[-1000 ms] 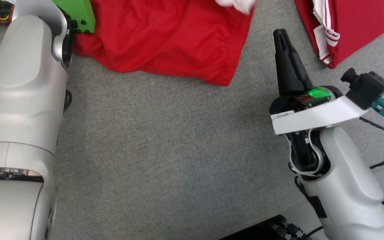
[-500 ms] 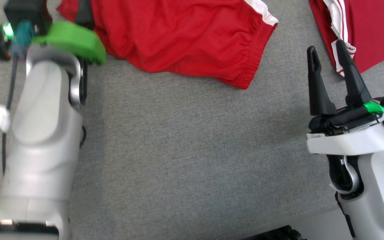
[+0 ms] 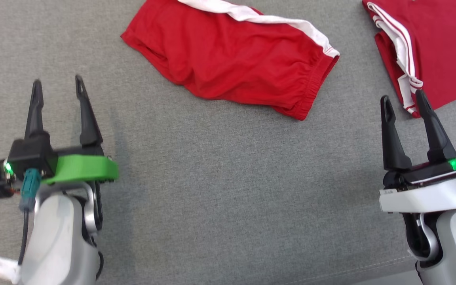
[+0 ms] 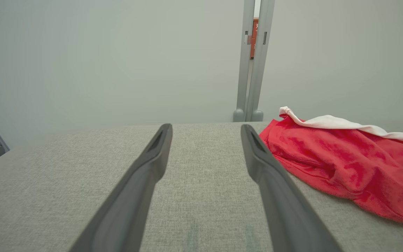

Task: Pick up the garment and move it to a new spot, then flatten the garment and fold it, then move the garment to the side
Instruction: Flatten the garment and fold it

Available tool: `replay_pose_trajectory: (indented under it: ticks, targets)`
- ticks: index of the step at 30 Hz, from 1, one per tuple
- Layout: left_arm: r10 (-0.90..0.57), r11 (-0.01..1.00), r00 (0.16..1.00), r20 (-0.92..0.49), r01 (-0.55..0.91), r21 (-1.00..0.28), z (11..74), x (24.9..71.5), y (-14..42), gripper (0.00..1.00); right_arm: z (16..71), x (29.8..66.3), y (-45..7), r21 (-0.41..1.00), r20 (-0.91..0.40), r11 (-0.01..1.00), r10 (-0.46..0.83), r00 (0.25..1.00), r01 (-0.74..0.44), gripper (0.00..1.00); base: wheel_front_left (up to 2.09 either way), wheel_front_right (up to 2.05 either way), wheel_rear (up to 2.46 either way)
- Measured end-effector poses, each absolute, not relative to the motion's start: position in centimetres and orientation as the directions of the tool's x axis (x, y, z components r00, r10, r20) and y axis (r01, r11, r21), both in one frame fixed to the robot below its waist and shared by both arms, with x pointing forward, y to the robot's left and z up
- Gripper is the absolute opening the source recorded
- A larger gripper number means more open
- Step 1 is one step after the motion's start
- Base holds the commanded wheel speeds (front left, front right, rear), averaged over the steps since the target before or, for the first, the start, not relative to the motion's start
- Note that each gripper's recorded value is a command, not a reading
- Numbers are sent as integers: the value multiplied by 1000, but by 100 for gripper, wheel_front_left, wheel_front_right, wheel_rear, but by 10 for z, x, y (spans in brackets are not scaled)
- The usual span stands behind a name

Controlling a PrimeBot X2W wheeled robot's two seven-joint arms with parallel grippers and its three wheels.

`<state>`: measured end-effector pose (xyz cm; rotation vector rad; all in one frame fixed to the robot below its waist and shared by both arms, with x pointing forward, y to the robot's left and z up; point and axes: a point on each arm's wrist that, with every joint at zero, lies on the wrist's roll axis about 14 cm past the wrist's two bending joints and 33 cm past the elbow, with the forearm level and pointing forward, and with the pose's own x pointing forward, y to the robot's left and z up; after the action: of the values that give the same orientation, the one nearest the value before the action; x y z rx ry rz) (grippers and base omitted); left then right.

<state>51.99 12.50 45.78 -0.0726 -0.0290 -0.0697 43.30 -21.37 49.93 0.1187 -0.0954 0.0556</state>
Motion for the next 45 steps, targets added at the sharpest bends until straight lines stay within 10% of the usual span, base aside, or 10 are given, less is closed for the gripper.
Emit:
replay_pose_trajectory:
  ticks: [29, 45]
  targets:
    - [-190, 980, 982, 8, 190, -53, 473, 519, 104, 100, 499, 434, -207, 119, 103, 990, 67, 992, -79, 100, 0, 0, 0]
    - [-409, 897, 806, -428, 440, -29, 381, 604, 30, 100, 471, 448, -215, 158, 40, 987, 26, 999, -32, 100, 0, 0, 0]
